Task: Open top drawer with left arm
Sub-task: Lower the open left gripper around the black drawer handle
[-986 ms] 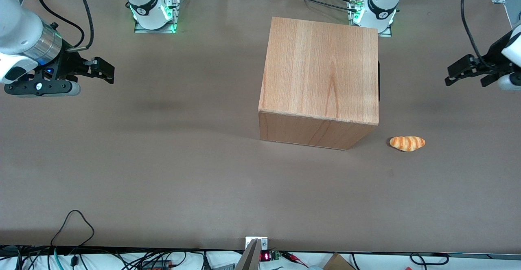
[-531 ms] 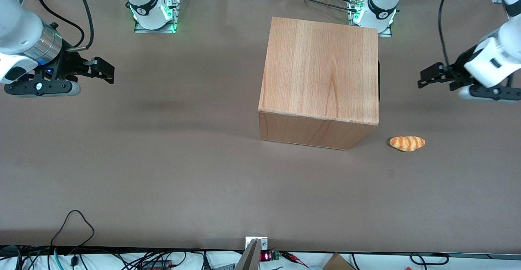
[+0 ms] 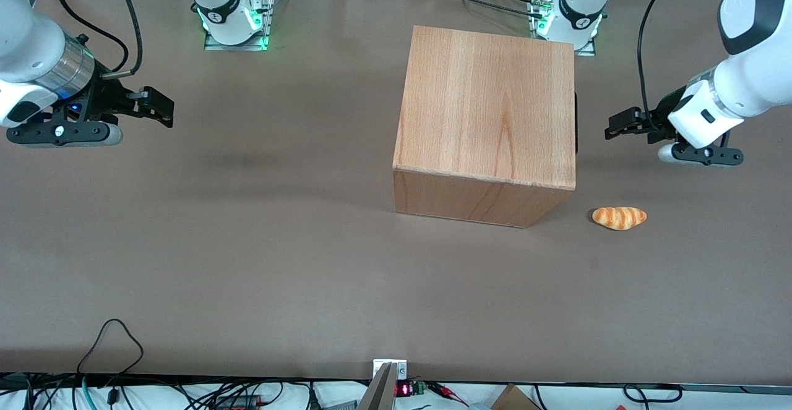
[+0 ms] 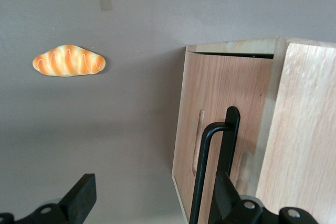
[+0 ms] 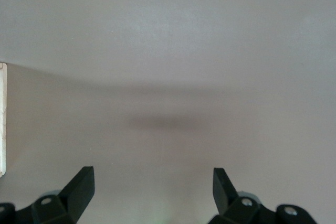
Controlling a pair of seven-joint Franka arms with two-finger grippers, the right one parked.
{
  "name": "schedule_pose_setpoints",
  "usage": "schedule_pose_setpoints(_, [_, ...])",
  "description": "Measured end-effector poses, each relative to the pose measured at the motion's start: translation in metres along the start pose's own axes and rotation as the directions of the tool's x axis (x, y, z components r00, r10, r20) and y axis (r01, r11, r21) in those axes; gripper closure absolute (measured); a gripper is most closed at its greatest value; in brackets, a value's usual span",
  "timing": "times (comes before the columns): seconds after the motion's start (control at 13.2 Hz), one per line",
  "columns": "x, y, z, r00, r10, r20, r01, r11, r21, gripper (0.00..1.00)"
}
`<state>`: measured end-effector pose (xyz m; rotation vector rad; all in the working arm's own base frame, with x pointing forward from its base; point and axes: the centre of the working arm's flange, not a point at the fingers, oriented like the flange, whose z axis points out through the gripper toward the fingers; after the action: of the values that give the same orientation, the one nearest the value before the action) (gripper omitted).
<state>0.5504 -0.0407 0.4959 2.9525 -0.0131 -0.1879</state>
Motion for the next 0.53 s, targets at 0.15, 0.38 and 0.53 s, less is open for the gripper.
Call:
schedule_pose_setpoints(0.15, [-0.001, 0.006, 0.012, 1.000, 0.012, 0.009, -0.012, 1.000, -0.004, 0.00])
schedule_pose_setpoints(0.38, [-0.004, 0.016, 0.035, 0.999, 0.027, 0.024, -0.027, 1.000, -0.005, 0.00])
schedule_pose_setpoints(0.53, [-0.005, 0.014, 0.046, 0.999, 0.025, 0.034, -0.024, 1.000, -0.006, 0.00])
